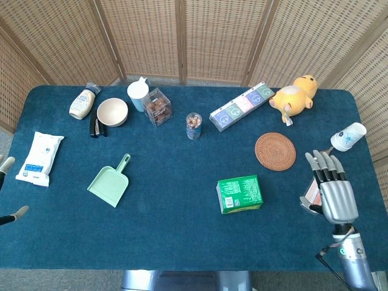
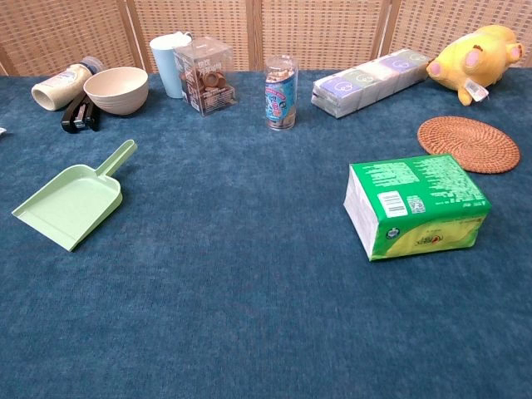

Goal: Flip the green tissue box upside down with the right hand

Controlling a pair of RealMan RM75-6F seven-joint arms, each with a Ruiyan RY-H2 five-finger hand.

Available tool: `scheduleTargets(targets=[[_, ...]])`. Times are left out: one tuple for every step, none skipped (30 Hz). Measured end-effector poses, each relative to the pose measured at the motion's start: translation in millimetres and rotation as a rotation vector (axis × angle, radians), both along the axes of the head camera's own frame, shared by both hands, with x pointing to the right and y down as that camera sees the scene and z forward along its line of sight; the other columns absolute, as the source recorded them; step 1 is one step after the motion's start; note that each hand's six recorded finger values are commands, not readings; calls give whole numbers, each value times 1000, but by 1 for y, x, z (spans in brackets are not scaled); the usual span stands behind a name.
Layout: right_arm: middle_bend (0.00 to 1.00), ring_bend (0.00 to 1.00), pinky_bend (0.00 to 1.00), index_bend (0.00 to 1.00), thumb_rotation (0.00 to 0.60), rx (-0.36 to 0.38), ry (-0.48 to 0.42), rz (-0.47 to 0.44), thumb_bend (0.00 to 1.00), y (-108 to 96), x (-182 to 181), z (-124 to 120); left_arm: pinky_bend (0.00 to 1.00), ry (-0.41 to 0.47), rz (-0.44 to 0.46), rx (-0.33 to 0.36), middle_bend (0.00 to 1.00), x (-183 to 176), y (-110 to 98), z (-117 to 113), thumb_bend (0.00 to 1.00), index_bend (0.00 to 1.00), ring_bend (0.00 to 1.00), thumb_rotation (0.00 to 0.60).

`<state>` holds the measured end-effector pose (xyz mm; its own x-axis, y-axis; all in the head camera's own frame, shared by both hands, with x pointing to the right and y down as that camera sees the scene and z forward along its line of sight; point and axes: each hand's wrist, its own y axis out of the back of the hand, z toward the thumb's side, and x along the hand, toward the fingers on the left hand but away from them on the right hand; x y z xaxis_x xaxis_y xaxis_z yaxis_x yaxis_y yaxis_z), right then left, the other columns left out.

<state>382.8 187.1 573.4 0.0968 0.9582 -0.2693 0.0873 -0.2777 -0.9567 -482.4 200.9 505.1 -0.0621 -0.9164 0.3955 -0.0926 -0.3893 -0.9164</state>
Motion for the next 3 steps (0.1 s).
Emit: scheduleTargets(targets=[[0,0,81,20,600,-5,8,10,0,3,3,0,0,1,1,0,0,0,0,0,0,0,0,600],[0,0,80,19,600,-12,17,17,0,5,6,-1,0,2,2,2,0,1,0,-1,0,0,0,600],[0,0,80,19,600,-16,21,19,0,5,7,0,0,3,3,5,0,1,0,-1,0,0,0,600]])
